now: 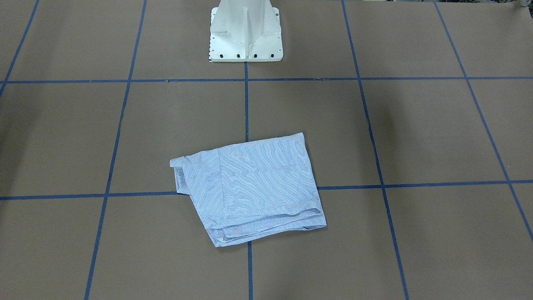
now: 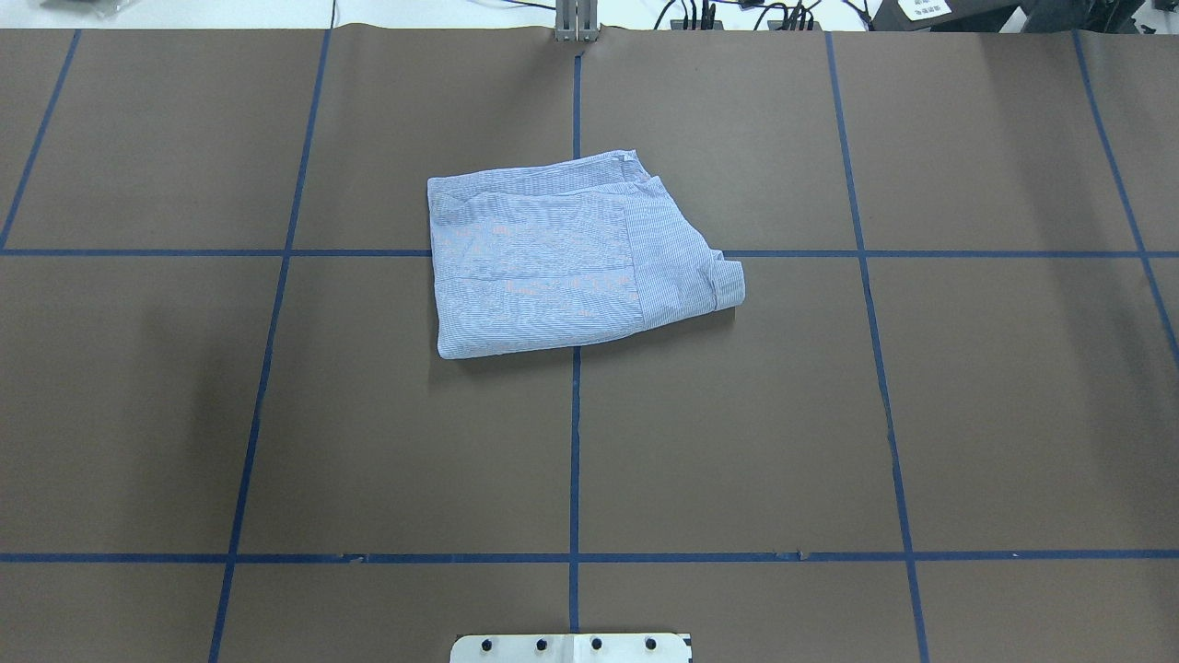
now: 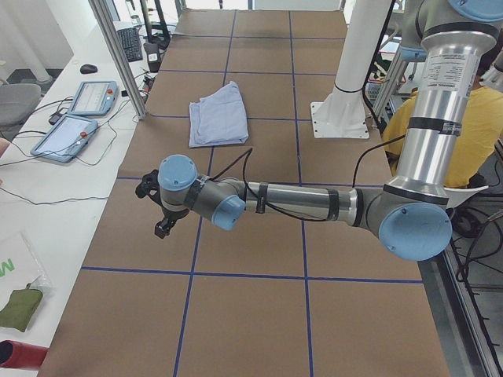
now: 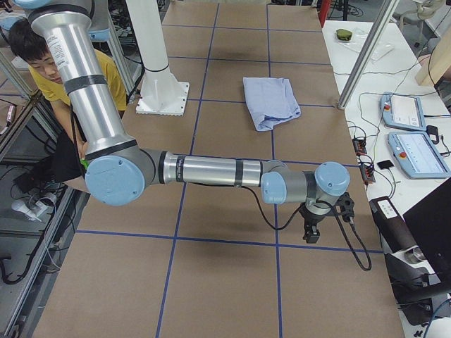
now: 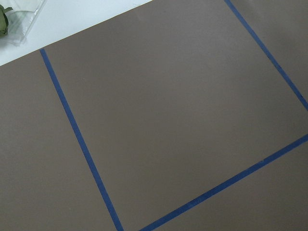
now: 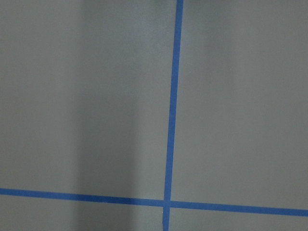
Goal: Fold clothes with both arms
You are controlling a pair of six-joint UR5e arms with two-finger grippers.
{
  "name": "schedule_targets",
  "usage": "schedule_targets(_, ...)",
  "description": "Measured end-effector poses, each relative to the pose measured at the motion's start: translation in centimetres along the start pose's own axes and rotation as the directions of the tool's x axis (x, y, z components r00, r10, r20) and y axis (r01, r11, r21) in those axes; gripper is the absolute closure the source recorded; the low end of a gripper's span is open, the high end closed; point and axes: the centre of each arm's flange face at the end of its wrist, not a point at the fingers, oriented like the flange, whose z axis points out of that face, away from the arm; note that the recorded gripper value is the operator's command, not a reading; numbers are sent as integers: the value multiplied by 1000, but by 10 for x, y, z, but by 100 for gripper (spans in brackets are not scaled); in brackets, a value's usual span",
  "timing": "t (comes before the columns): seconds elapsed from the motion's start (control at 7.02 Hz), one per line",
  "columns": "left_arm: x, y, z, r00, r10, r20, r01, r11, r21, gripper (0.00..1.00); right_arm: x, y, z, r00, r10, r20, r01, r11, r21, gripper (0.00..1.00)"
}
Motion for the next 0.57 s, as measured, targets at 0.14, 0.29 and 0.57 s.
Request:
schedule_targets(0.14,5,32,-5,1000,-16,0,16,1000,-20,1,2,11,-3,1000,-7,-4,7,1000,6,0)
schedule_targets(0.29,11,60,-14,1000,-27,7,27,999,-27,1,3,21,-5,1000,-12,-7,12,1000,13,0)
schedule_targets(0.57,12,80,-24,998,-50,39,51,998,-26,1,6,33,-5,1000,-22,-18,22,1000,19,0)
